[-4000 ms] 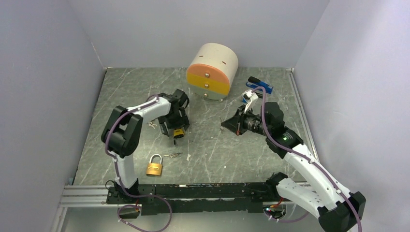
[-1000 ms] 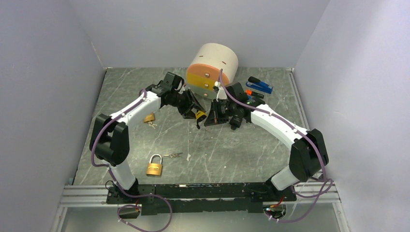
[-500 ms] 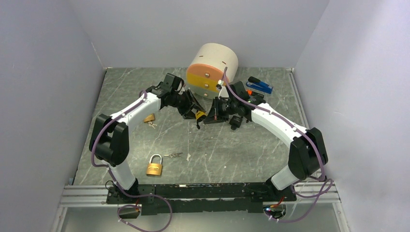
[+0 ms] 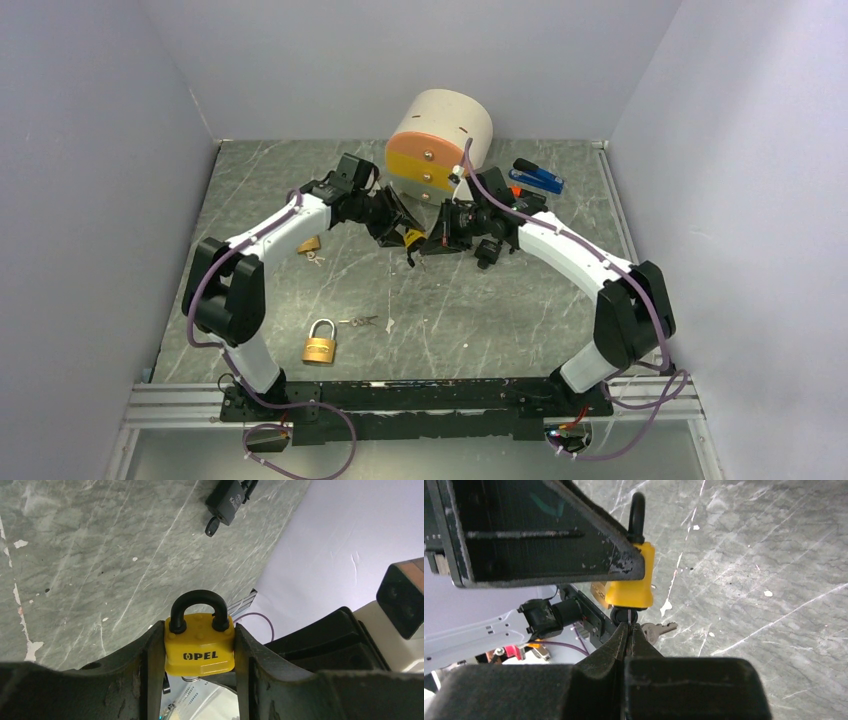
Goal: Unlock with the key
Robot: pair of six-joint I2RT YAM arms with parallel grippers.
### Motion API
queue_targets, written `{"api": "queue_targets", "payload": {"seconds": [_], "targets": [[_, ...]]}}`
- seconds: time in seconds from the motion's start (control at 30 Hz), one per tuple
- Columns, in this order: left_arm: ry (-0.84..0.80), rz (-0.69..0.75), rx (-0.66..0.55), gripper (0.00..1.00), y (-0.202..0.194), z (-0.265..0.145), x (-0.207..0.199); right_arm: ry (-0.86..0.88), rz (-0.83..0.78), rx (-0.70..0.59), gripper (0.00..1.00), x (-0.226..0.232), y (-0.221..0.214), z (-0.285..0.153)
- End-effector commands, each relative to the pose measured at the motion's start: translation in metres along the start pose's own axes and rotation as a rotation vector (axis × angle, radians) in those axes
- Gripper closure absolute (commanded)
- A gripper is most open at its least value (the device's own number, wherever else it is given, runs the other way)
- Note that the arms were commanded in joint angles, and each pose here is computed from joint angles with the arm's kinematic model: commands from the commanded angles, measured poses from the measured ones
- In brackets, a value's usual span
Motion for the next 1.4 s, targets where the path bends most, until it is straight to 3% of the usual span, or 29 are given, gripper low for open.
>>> {"api": "queue_targets", "payload": {"seconds": [0.0, 0.4, 0.57, 0.77, 1.0, 1.17, 1.37], "targets": [[-0.116, 0.007, 0.028, 0.97, -0.017, -0.022, -0.028, -0.02, 0.053, -0.115, 1.0, 0.011, 0.027, 0.006], [-0.166, -0.015, 0.069, 0.97, -0.031, -0.015, -0.039, -0.047, 0.063, -0.169, 1.0, 0.015, 0.043, 0.015], [-0.152, -0.012, 0.036, 0.97, -0.034, -0.02, -0.041, 0.051, 0.0, -0.194, 1.0, 0.019, 0.04, 0.013], [-0.118, -0.023, -0.118, 0.97, -0.026, -0.025, -0.035, 0.181, -0.124, -0.25, 0.84, 0.025, 0.023, -0.013], [-0.145, -0.019, -0.201, 0.97, -0.021, -0.028, -0.037, 0.281, -0.214, -0.288, 0.6, 0.025, -0.001, -0.04], [-0.159, 0.013, -0.267, 0.97, -0.016, -0.037, -0.044, 0.339, -0.263, -0.309, 0.56, 0.031, -0.01, -0.054], [-0.175, 0.034, -0.298, 0.97, -0.018, -0.045, -0.046, 0.233, -0.219, -0.314, 0.55, 0.018, -0.007, -0.049]]}}
Point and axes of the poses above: each gripper's point midway between its finger pads, its own z axis out along the fingers, its own x axis along the line the jaws close on, y = z × x, the point moved 7 cm from there along -z, back along the fingers, and after that the axes turned 15 degrees about z, right-handed, at the moved point
